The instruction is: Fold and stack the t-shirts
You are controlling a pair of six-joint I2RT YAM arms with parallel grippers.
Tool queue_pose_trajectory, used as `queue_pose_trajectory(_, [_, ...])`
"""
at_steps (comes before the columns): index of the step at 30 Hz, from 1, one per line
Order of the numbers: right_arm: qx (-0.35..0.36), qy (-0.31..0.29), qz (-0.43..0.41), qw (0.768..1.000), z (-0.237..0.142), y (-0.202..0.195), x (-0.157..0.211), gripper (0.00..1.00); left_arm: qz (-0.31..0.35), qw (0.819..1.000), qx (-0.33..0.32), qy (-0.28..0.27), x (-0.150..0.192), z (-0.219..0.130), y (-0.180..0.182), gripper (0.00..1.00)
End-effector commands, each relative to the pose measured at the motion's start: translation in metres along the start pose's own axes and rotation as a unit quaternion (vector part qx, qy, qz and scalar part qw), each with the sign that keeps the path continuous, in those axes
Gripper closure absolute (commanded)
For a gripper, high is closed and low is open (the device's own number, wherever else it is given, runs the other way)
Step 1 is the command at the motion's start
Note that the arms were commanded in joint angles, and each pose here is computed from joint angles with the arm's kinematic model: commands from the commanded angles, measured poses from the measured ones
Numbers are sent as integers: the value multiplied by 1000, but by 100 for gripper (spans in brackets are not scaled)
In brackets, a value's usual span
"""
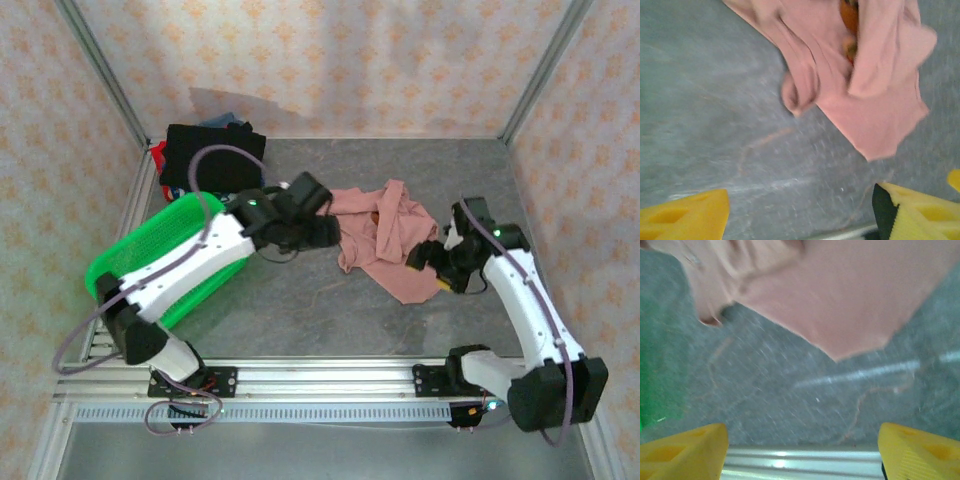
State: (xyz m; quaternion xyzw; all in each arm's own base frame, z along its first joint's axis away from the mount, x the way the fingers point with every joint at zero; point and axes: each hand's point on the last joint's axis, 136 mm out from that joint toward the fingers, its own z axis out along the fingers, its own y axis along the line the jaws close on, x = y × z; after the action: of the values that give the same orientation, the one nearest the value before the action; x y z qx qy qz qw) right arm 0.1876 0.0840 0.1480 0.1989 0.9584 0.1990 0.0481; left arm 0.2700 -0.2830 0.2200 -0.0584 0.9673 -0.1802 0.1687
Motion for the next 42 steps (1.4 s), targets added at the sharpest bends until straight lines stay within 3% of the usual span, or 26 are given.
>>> queue_pose_trajectory(1, [18, 18, 51, 998, 19, -14, 15, 24, -3, 997, 51, 58, 19, 38, -28, 29])
queue_pose_trajectory(7, [22, 18, 81, 996, 55, -28, 14, 29, 17, 995, 24, 98, 23, 104, -37, 35])
queue_pose_trajectory(11, [23, 13, 90, 996, 68, -31, 9, 32, 30, 991, -33, 129, 33, 141, -18, 40])
queue_pose_trajectory(33, [37, -4, 101, 994, 88, -43, 1, 38, 52, 984, -136, 100, 12, 205, 20, 55])
queue_pose_trajectory(39, [39, -4, 103, 994, 89, -46, 3, 39, 57, 985, -138, 88, 1, 203, 20, 73])
queue_pose_trajectory(42, [43, -8, 104, 994, 88, -49, 4, 39, 61, 985, -132, 89, 1, 198, 19, 93])
